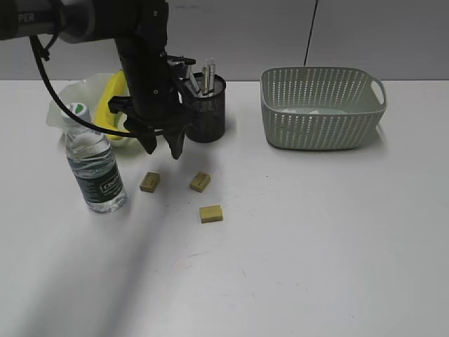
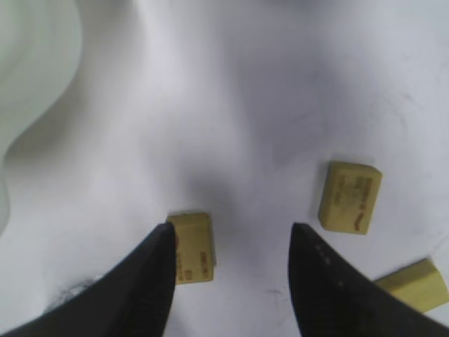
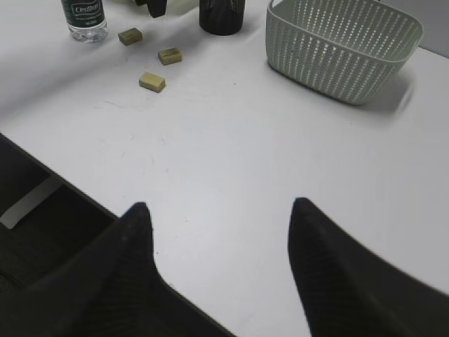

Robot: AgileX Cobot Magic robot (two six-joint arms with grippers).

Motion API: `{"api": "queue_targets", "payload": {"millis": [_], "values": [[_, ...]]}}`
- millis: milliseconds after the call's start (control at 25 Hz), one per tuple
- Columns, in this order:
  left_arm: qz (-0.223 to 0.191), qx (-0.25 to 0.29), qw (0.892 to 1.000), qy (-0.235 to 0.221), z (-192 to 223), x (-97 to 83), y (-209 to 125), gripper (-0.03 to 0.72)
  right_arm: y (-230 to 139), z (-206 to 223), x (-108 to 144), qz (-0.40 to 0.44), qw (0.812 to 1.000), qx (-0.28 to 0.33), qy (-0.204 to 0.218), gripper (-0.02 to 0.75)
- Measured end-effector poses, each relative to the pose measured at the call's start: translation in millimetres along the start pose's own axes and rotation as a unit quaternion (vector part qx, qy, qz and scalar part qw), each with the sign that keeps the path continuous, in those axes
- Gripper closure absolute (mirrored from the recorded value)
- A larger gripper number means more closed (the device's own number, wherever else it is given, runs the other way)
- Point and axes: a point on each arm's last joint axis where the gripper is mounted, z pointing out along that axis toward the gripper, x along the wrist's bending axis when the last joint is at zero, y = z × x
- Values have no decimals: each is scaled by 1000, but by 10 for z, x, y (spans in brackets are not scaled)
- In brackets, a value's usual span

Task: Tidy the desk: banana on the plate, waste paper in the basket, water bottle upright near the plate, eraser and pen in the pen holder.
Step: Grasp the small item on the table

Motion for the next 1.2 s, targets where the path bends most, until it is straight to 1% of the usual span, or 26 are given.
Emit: {"api": "queue_targets", "payload": {"millis": [240,440,720,960,1200], "values": [[5,5,1000,11,35,6,-22,300,0,0,0,1,1000,0,0,253],[8,33,999,22,170,36,-114,295,0,0,0,5,1000,0,0,253],[15,34,998,44,193,91,-120,239,0,0,-1,4,1000,0,0,253],[10,43,998,44,318,131,-111,230,0,0,-1,4,1000,0,0,253],[10,57,997,44,421,131,-124,230,0,0,-1,4,1000,0,0,253]]}}
